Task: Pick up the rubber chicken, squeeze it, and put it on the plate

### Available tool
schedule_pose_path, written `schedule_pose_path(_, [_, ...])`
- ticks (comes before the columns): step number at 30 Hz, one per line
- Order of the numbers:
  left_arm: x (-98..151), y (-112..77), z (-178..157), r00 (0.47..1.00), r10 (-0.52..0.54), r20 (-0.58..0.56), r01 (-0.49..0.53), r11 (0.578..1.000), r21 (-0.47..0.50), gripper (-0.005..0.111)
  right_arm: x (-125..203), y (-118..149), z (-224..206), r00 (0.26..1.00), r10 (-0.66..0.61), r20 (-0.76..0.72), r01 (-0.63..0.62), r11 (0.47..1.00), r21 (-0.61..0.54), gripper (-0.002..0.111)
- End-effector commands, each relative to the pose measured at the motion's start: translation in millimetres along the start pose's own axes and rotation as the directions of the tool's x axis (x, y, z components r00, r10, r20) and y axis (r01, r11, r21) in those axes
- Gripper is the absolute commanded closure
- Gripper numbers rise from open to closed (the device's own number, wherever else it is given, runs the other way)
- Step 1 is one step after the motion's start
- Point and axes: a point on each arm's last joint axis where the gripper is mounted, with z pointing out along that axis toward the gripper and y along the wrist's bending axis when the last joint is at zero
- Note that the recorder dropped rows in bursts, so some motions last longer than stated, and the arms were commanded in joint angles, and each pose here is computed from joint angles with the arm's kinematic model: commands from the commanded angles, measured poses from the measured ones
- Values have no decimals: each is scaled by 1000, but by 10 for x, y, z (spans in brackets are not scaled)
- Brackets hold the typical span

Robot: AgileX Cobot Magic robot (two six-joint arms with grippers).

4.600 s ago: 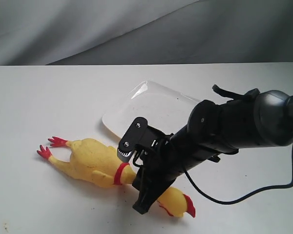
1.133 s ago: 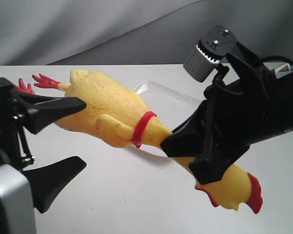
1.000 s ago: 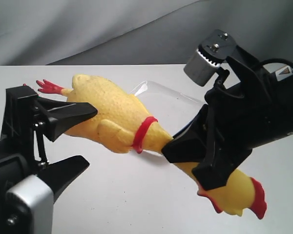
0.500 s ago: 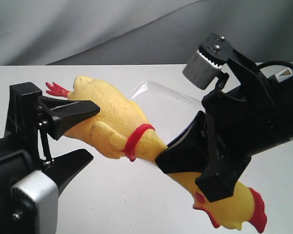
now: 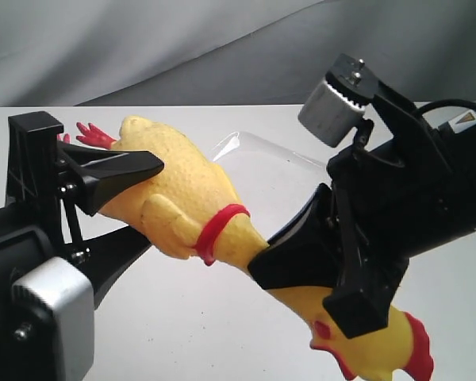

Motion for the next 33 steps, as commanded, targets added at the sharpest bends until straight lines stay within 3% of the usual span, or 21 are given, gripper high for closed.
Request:
schedule_pose_path(1, [-34, 12, 15, 1000, -17, 25, 17, 1000, 7, 44, -14, 38, -13, 1000, -4, 16, 5, 1000, -31, 108])
schedule_pose_path(4, [-46, -31, 74, 1000, -11, 21, 11, 999, 35, 60, -13, 39, -13, 1000, -4, 14, 5, 999, -32, 108])
schedule_pose_path(9, [-67, -124, 191, 1000, 7, 12, -8, 996, 93, 107, -13, 40, -13, 1000, -18, 15, 18, 999, -32, 108])
schedule_pose_path(16, [-15, -115, 203, 999, 16, -48, -12, 997, 80, 106, -13, 36, -13, 1000, -21, 16, 21, 999, -28, 108])
schedule_pose_path(18, [-10, -113, 202, 998, 17, -53, -13, 997, 78, 104, -12, 32, -13, 1000, -23, 15, 23, 999, -24, 108])
schedule_pose_path(20, [-10, -113, 202, 998, 17, -53, -13, 997, 78, 94, -12, 32, -13, 1000, -23, 15, 23, 999, -24, 108])
schedule_pose_path(25, [-4, -111, 202, 998, 17, -60, -13, 997, 76, 48, -11, 31, -13, 1000, -24, 13, 24, 999, -23, 108])
schedule_pose_path(27, [4, -108, 202, 998, 11, -69, -6, 997, 72, 36, -12, 30, -13, 1000, -24, 15, 24, 999, -21, 108])
schedule_pose_path(33, [25, -95, 193, 996, 4, -90, 2, 998, 61, 36, -12, 27, -13, 1000, -25, 14, 26, 1000, -18, 108])
